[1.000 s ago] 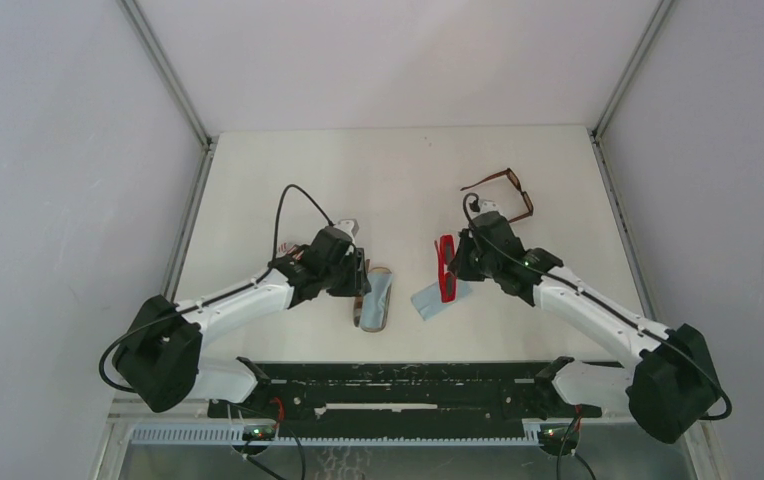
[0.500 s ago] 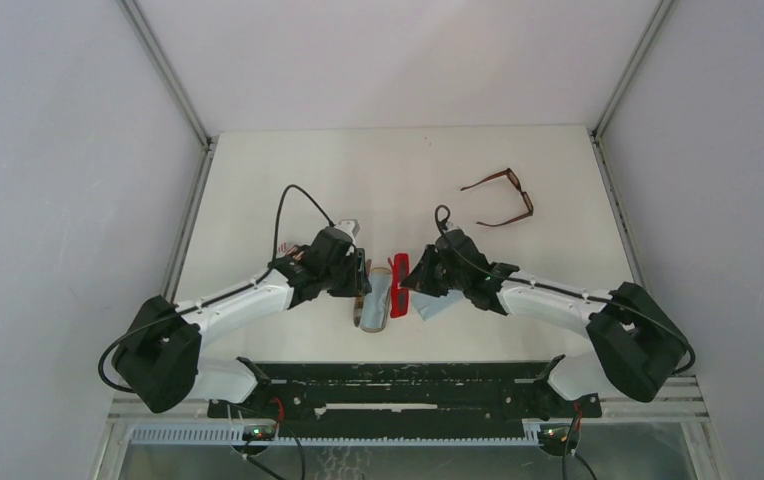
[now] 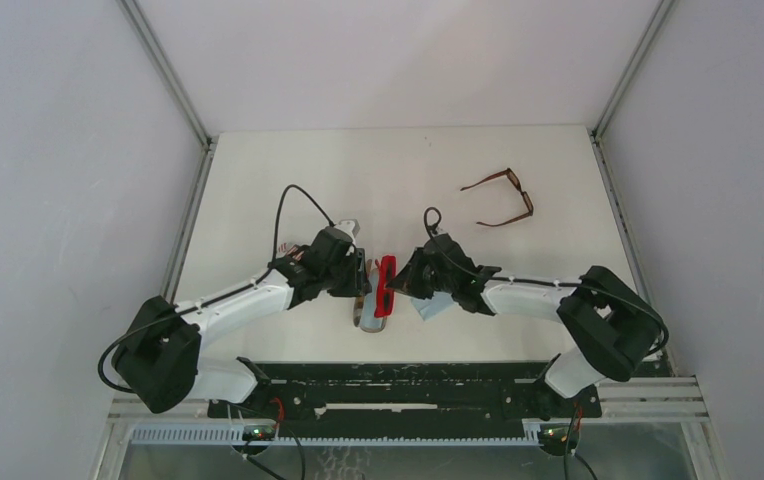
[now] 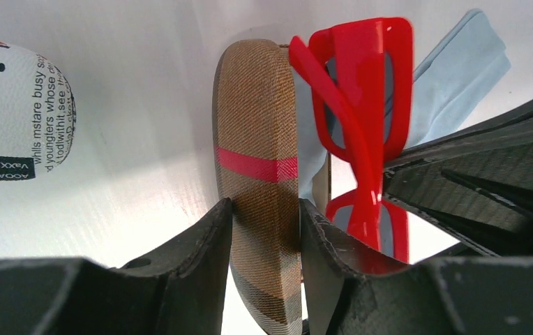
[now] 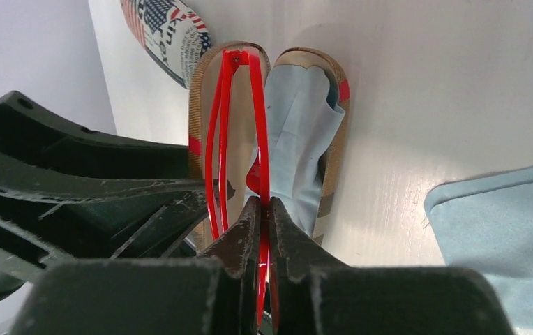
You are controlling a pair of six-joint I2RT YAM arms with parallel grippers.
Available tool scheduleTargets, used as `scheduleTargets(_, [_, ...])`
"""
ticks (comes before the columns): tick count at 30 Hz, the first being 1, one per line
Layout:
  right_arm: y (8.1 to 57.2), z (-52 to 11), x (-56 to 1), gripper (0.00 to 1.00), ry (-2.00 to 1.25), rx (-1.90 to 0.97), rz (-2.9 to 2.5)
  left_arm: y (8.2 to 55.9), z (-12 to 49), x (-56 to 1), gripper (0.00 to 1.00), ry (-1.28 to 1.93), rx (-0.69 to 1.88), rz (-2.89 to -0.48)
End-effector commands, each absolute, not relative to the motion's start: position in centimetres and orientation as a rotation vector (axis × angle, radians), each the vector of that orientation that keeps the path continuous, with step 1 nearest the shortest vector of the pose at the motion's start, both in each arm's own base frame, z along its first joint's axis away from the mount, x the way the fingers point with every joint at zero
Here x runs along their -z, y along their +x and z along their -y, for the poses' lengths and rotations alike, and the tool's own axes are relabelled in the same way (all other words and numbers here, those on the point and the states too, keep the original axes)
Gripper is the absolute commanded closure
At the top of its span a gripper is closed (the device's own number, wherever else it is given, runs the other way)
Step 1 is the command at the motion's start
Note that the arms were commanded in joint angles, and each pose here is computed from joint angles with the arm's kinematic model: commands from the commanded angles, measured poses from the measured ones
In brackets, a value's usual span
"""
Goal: Organize the sunglasses
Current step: Place the sunglasses in the sunglasses case.
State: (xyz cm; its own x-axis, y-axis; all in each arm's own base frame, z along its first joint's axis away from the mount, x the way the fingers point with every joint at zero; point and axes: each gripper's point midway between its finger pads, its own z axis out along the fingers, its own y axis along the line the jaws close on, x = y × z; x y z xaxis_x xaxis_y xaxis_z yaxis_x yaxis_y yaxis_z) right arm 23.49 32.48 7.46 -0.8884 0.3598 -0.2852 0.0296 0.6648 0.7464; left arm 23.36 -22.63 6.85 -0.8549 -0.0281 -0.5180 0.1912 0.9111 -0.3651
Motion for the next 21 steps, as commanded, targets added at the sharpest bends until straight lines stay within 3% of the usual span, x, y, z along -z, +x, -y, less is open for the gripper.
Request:
scheduleTargets(1, [24.5, -34.4, -8.7, 1.0, 0.318, -1.163, -2.407, 24.0, 24.2, -9.4, 0.57, 0.12, 0.648, -2.475])
scheduleTargets(21, [24.4, -36.2, -6.2, 1.0, 0.287, -1.134, -2.477, 24.0, 24.2, -9.5, 0.57, 0.121, 0.647, -2.477])
